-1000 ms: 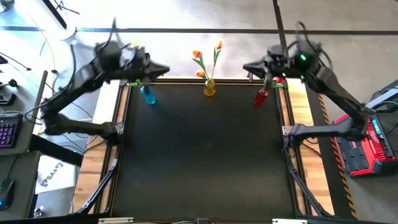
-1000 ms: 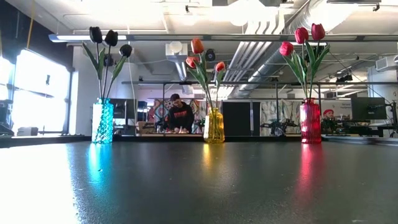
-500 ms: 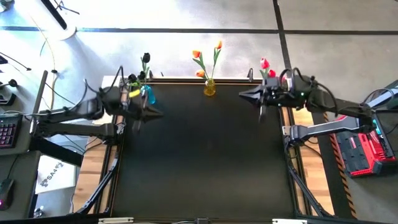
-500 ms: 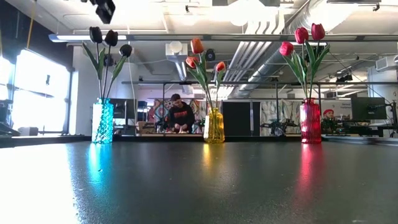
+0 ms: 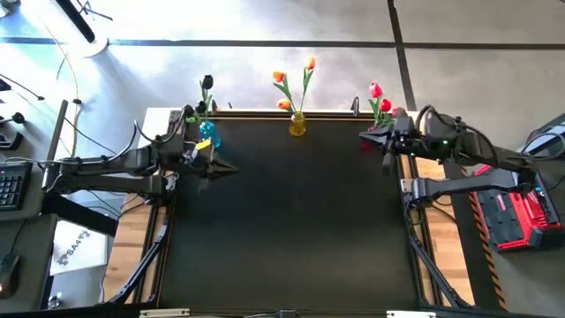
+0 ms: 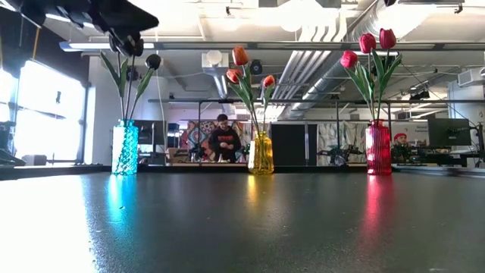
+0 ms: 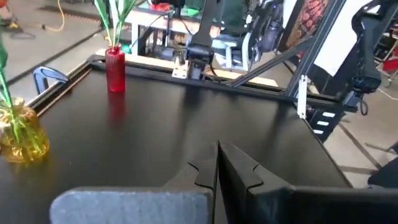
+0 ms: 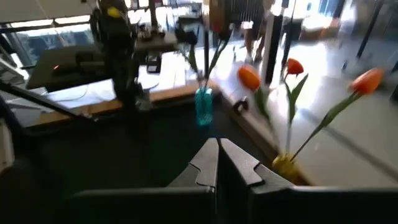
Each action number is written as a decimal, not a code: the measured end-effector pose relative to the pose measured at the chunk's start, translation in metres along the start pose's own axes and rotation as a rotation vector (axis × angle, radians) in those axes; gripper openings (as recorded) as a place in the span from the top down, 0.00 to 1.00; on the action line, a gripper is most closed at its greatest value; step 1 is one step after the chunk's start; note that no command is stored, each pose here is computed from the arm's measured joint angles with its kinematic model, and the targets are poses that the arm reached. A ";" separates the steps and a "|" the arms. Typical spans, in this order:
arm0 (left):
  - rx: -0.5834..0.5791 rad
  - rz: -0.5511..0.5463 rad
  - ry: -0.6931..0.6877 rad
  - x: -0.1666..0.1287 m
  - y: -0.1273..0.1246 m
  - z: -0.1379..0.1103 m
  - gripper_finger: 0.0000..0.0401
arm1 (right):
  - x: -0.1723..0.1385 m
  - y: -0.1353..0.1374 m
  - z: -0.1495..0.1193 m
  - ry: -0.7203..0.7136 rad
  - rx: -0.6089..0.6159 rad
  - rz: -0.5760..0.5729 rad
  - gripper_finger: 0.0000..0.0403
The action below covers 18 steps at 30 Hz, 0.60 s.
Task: Sort flowers into vase by color
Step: Return to Home Position
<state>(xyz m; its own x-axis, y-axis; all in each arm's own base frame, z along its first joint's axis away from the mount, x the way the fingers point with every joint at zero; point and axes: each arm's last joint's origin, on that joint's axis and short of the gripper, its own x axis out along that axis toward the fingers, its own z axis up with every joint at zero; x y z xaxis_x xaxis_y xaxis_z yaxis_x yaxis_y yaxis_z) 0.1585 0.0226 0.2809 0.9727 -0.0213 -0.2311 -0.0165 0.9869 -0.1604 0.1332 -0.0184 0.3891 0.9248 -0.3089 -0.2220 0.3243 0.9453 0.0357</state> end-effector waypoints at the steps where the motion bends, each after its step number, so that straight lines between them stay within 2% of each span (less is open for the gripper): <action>1: 0.003 0.004 -0.007 0.002 0.001 -0.003 1.00 | -0.002 0.000 -0.001 -0.021 -0.026 0.003 1.00; 5: -0.016 0.055 -0.052 0.014 0.007 -0.017 1.00 | -0.006 -0.002 -0.019 -0.135 -0.081 0.031 1.00; 8: -0.034 0.075 -0.078 0.021 0.010 -0.022 1.00 | -0.010 -0.005 -0.042 -0.209 -0.068 0.039 1.00; 10: -0.055 0.086 -0.042 0.028 0.011 -0.027 1.00 | -0.012 -0.006 -0.056 -0.257 -0.050 0.064 1.00; 14: -0.154 0.087 0.043 0.040 0.017 -0.037 1.00 | -0.015 -0.008 -0.080 -0.273 0.005 0.113 1.00; 18: -0.095 0.076 0.054 0.044 0.019 -0.039 1.00 | -0.016 -0.010 -0.099 -0.258 0.073 0.116 1.00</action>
<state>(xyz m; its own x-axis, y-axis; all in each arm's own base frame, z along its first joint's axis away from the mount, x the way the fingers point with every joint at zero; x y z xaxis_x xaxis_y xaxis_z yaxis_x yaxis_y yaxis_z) 0.1922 0.0343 0.2302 0.9540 0.0414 -0.2969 -0.1135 0.9666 -0.2299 0.0954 -0.0122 0.2961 0.9735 -0.2246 0.0425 0.2183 0.9687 0.1180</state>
